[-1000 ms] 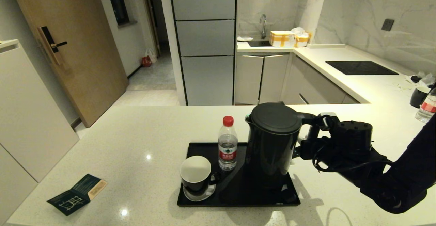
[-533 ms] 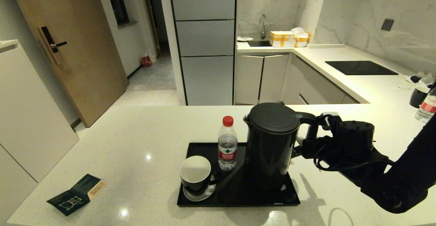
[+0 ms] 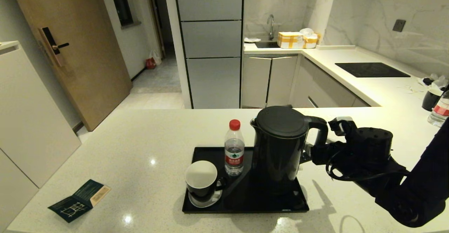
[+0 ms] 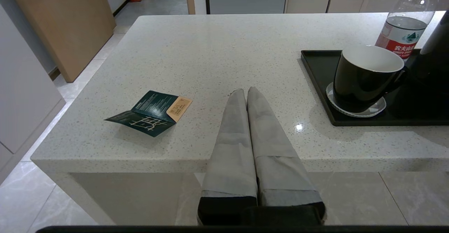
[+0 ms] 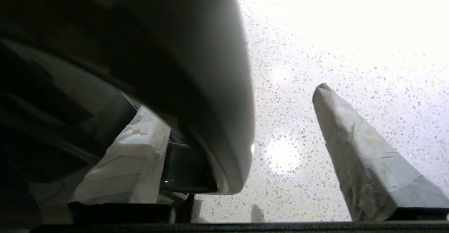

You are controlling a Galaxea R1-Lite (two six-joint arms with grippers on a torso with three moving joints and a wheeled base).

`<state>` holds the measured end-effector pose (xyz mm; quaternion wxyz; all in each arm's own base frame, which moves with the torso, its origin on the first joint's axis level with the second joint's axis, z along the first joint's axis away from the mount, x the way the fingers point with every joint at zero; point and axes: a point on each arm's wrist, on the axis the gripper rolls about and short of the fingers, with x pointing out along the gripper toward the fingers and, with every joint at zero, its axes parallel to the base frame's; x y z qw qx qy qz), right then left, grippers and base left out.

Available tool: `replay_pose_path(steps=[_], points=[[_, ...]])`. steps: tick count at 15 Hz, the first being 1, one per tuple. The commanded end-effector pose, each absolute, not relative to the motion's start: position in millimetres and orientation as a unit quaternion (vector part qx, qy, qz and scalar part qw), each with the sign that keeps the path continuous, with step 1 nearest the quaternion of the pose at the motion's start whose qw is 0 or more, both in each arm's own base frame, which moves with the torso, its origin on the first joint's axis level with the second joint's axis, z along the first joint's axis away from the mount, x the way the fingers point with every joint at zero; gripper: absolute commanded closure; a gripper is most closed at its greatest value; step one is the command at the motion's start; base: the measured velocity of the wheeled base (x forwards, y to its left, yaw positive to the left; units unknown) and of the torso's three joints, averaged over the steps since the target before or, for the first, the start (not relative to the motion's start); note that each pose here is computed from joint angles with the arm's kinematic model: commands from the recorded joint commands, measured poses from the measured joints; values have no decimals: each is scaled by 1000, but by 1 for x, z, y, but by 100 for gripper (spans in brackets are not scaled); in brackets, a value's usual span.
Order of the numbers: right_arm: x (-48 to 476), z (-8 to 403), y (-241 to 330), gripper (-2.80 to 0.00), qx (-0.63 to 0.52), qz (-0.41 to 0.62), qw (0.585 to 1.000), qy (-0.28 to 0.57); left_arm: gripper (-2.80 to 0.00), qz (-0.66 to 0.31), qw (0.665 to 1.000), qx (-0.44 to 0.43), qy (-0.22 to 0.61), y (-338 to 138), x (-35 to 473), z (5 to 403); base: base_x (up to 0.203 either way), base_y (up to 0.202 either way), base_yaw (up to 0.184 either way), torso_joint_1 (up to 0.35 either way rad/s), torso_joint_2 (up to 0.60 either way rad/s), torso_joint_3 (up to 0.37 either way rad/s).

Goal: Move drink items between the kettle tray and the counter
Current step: Return the kettle to its original position

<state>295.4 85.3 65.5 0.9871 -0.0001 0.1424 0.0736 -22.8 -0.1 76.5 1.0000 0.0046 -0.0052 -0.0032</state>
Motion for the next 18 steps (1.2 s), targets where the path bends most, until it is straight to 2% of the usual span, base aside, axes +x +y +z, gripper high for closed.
replay_pose_path(steps=[1, 3, 8, 11, 13, 14, 18], points=[[286, 82, 78, -280, 8, 68, 991, 118, 0, -3, 1000, 5, -6, 0, -23, 77, 0, 0, 0, 0, 0, 0], [273, 98, 71, -280, 14, 64, 993, 101, 0, -3, 1000, 5, -5, 0, -23, 76, 0, 0, 0, 0, 0, 0], [254, 105, 64, -280, 14, 61, 992, 105, 0, -3, 1000, 5, -6, 0, -23, 77, 0, 0, 0, 0, 0, 0], [226, 147, 56, -280, 23, 55, 996, 60, 0, -3, 1000, 5, -6, 0, -23, 77, 0, 0, 0, 0, 0, 0], [208, 165, 51, -280, 22, 47, 997, 62, 0, -3, 1000, 5, -6, 0, -23, 77, 0, 0, 0, 0, 0, 0], [199, 173, 48, 0, 20, 30, 997, 74, 0, -3, 1000, 5, -6, 0, -23, 77, 0, 0, 0, 0, 0, 0], [119, 229, 24, 0, 20, -40, 997, 69, 0, -3, 1000, 5, -6, 0, -23, 77, 0, 0, 0, 0, 0, 0]])
